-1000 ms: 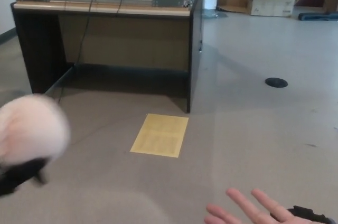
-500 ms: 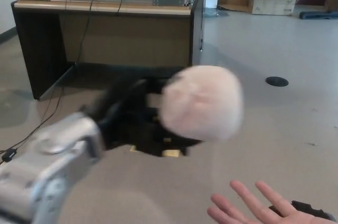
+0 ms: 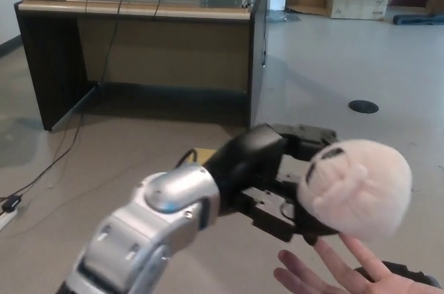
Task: The robot extends its left hand to pick up an emotional support dumpling from the palm of a person and brings its hand down by its side. Then it extends its arm again to hand the dumpling back to the person.
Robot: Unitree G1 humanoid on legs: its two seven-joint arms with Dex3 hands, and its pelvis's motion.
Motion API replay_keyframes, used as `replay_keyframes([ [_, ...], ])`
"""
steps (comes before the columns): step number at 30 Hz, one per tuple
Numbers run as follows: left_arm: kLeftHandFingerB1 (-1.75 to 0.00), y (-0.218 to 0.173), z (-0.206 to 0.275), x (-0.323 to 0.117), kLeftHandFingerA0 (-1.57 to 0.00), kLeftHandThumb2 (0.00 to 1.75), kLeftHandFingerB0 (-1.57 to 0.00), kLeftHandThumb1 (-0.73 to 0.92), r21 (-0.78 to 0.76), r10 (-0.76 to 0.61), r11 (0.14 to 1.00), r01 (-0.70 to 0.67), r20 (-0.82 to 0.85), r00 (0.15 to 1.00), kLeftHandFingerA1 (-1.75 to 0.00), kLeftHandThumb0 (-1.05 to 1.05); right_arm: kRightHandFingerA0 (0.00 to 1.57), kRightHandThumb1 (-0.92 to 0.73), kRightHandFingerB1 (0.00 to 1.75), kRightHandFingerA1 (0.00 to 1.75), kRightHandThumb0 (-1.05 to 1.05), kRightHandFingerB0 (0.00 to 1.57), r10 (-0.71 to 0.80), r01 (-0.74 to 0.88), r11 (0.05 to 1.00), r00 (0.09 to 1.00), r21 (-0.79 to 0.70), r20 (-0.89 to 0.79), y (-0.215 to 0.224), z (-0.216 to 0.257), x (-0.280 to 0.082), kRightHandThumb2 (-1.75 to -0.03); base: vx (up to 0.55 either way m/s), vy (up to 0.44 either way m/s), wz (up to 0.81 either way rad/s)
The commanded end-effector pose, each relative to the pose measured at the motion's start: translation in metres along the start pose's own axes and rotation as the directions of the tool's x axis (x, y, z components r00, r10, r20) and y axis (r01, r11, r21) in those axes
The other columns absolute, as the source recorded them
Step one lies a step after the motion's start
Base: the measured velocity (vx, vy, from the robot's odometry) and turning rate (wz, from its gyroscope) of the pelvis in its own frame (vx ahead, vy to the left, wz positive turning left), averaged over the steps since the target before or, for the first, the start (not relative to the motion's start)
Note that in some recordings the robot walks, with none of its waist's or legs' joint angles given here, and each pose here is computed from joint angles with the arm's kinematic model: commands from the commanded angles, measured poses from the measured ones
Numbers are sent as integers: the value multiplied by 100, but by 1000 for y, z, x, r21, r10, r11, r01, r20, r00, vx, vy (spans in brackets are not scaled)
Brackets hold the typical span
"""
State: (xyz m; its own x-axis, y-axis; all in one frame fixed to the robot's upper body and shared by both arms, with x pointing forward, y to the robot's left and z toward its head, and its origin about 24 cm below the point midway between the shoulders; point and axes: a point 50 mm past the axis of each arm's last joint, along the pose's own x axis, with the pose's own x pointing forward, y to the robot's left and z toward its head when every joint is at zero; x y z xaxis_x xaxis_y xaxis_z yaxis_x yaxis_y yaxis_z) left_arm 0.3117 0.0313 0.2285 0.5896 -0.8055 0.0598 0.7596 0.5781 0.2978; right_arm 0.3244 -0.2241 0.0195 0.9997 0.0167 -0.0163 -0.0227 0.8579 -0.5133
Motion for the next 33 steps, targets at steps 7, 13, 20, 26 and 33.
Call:
replay_keyframes([
  [7,-115,-12,3,11,-79,84,-79,65,375,-42,927,33,16,999,-155,-19,80,-64,45,71,-35,65,6,-7,1000,1000,16,20,-9,5,4,-59,0,0,0],
  [13,-117,-14,6,6,-82,78,-81,68,597,-67,801,44,17,998,-154,-23,80,-66,41,72,-39,62,28,-28,999,1000,42,11,-9,6,7,-60,0,0,0],
  [20,-123,-13,14,-2,-71,72,-76,77,769,-86,639,17,50,995,-165,-22,67,-69,42,50,-44,63,36,-35,999,999,-41,16,-10,8,9,-61,0,0,0],
  [26,-132,-2,23,-9,-75,72,-71,77,856,-112,517,-4,72,991,-164,-23,79,-67,40,58,-41,54,30,-29,998,999,-52,17,-10,10,11,-61,0,0,0],
  [33,-50,7,49,-16,0,91,-2,32,938,-121,341,-63,110,987,-47,-36,83,-67,44,57,-42,63,39,-39,999,999,-35,0,-12,12,14,-61,0,0,0],
])
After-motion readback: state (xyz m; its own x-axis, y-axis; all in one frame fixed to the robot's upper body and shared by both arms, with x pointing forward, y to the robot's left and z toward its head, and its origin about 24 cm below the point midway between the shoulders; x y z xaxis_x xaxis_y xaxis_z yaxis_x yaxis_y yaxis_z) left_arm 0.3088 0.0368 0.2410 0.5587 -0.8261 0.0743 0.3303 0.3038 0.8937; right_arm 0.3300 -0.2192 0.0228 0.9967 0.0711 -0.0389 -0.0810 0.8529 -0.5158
